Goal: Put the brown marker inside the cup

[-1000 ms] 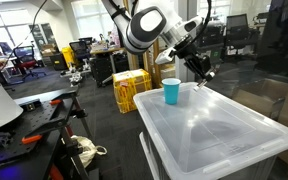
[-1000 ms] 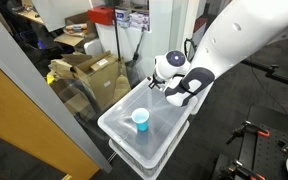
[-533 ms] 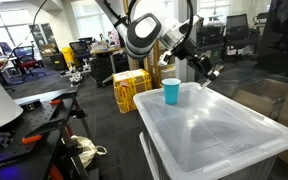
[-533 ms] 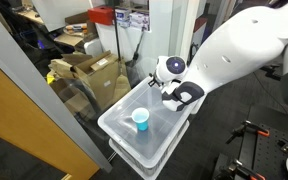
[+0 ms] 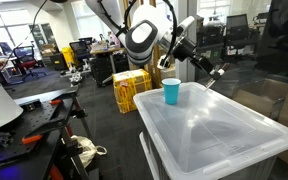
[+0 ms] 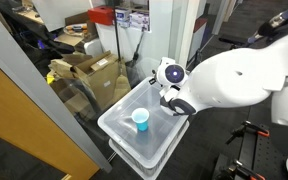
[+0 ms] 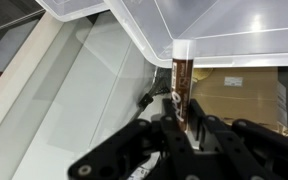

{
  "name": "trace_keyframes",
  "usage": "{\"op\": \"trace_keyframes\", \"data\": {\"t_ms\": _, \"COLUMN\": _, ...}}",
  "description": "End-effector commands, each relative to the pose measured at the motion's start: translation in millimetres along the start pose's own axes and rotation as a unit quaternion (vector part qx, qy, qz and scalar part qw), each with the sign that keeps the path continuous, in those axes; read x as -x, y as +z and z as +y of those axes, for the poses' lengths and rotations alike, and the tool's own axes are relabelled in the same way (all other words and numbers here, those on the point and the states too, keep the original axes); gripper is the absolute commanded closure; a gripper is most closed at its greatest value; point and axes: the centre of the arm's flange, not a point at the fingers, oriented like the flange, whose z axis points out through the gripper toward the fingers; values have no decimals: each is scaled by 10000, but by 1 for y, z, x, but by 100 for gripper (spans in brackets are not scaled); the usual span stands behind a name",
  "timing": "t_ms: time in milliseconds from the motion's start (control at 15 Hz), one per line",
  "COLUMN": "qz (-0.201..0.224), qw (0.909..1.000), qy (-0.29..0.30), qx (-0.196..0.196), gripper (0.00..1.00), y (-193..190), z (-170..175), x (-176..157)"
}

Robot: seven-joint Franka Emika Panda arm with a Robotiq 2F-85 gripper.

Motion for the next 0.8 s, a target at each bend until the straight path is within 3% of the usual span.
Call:
{"op": "trace_keyframes", "data": {"t_ms": 0, "qz": 13, "qw": 10000, "qy": 2, "qx": 11, "gripper": 81, "y": 0, "z": -1, "x": 1}}
{"op": "trace_keyframes", "data": {"t_ms": 200, "qz": 30, "qw": 10000, "qy": 22, "qx": 24, "gripper": 81, "y": 1, "z": -1, "x": 1}}
{"op": "trace_keyframes", "data": {"t_ms": 267, "qz": 67, "qw": 10000, "qy": 27, "qx": -31, "gripper": 95, "y": -1, "z": -3, "x": -1}}
{"op": "trace_keyframes", "data": {"t_ms": 733, "qz": 329, "qw": 9989, "qy": -112, "qx": -309, "gripper": 95, "y": -14, "z": -34, "x": -4}}
